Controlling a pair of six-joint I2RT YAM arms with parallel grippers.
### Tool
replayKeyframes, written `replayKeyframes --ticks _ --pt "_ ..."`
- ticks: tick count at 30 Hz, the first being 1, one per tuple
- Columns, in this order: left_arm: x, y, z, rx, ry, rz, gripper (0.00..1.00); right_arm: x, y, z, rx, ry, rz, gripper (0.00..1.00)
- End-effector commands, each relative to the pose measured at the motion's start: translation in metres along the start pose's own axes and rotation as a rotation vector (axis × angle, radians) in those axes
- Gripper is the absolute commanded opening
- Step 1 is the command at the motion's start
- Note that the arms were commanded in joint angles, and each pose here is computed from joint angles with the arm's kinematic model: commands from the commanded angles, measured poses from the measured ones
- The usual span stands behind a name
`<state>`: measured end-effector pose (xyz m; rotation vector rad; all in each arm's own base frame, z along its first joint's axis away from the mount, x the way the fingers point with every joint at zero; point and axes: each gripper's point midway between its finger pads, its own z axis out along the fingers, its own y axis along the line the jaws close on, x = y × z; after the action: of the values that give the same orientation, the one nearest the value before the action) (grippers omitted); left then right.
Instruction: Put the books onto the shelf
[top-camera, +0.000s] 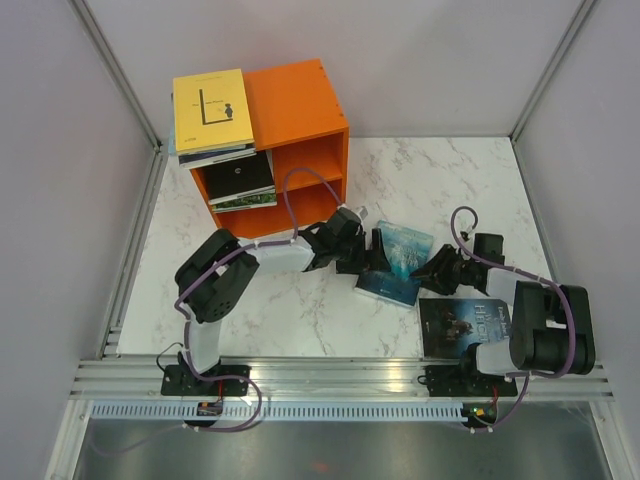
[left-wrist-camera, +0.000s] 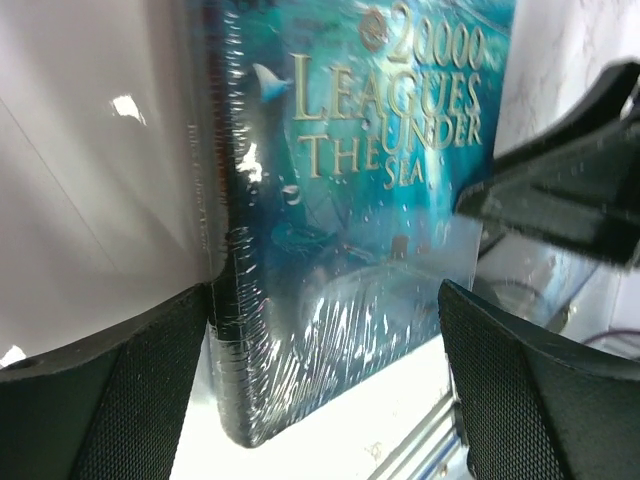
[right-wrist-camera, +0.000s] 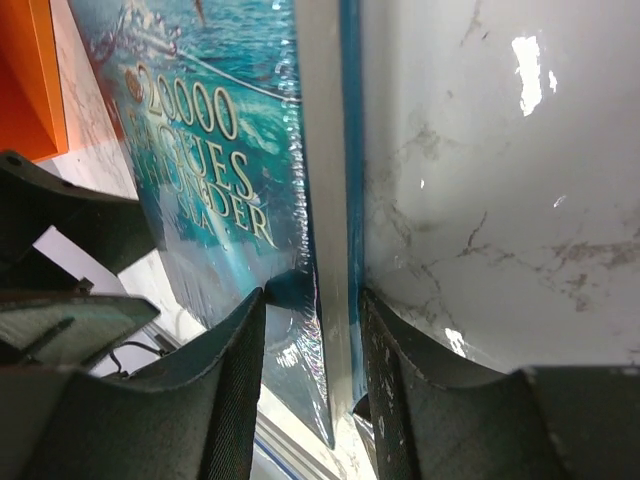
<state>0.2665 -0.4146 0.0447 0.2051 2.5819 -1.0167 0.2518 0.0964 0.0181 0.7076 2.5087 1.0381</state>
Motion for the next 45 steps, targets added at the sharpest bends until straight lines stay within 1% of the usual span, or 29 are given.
replayKeyframes --ticks 1,2,3,4,9,11,12,16,17,18,19,20,21,22,24,25,27,28,31,34,40,43,45 --pt "0.113 -0.058 -0.013 0.260 0.361 -0.016 0.96 0.031 -0.043 0.011 0.181 0.086 0.016 0.45" --pt "0.126 -0.050 -0.017 0.241 0.384 -0.021 0.96 0.032 -0.044 0.013 0.184 0.094 0.015 0.45" --pt "0.124 -0.063 -0.021 0.280 0.362 -0.049 0.95 0.034 -0.044 0.013 0.185 0.099 0.015 0.44" --pt "0.116 -0.075 -0.021 0.343 0.314 -0.032 0.95 0.036 -0.043 0.014 0.186 0.105 0.007 0.44" --pt "0.106 -0.085 -0.028 0.386 0.244 -0.077 0.94 0.043 -0.043 0.015 0.185 0.124 -0.002 0.43" --pt "0.098 -0.097 -0.033 0.460 0.195 -0.098 0.94 0.048 -0.041 0.016 0.177 0.140 -0.001 0.43" --pt "0.096 -0.100 -0.034 0.473 0.195 -0.142 0.93 0.049 -0.041 0.017 0.175 0.141 -0.002 0.43" --pt "0.090 -0.099 -0.031 0.467 0.157 -0.192 0.92 0.055 -0.041 0.017 0.172 0.160 0.000 0.41" --pt "0.084 -0.097 -0.031 0.450 0.123 -0.200 0.92 0.056 -0.041 0.017 0.168 0.160 0.001 0.41" --pt "0.085 -0.090 -0.029 0.404 0.119 -0.213 0.91 0.058 -0.041 0.017 0.167 0.166 0.007 0.40" --pt "0.079 -0.082 -0.027 0.357 0.078 -0.222 0.91 0.061 -0.040 0.017 0.165 0.175 0.008 0.39" --pt "0.072 -0.083 -0.033 0.339 0.044 -0.213 0.90 0.066 -0.039 0.018 0.165 0.192 -0.001 0.39" --pt "0.078 -0.064 -0.031 0.236 0.055 -0.234 0.90 0.072 -0.040 0.017 0.166 0.205 0.001 0.38" --pt "0.069 -0.051 -0.030 0.154 -0.005 -0.249 0.89 0.075 -0.040 0.017 0.168 0.211 0.011 0.38" --pt "0.063 -0.038 -0.038 0.052 -0.042 -0.254 0.89 0.085 -0.044 0.016 0.174 0.231 0.018 0.38" --pt "0.069 -0.007 -0.041 -0.103 -0.047 -0.270 0.88 0.088 -0.044 0.016 0.174 0.240 0.015 0.38" --pt "0.065 0.004 -0.049 -0.200 -0.067 -0.285 0.86 0.095 -0.045 0.015 0.176 0.254 0.013 0.38" --pt "0.070 0.019 -0.054 -0.273 -0.063 -0.281 0.86 0.096 -0.044 0.015 0.172 0.254 0.008 0.38" --pt "0.078 0.029 -0.066 -0.326 -0.067 -0.281 0.87 0.097 -0.041 0.015 0.167 0.258 0.005 0.38" --pt "0.099 0.056 -0.075 -0.395 -0.056 -0.316 0.88 0.092 -0.038 0.015 0.165 0.249 -0.001 0.38" --pt "0.119 0.095 -0.076 -0.487 -0.069 -0.320 0.89 0.089 -0.039 0.020 0.188 0.261 -0.011 0.38" --pt "0.123 0.104 -0.072 -0.482 -0.094 -0.335 0.89 0.090 -0.041 0.022 0.201 0.268 -0.016 0.37" --pt "0.119 0.101 -0.066 -0.442 -0.124 -0.356 0.89 0.095 -0.044 0.022 0.216 0.279 -0.018 0.37"
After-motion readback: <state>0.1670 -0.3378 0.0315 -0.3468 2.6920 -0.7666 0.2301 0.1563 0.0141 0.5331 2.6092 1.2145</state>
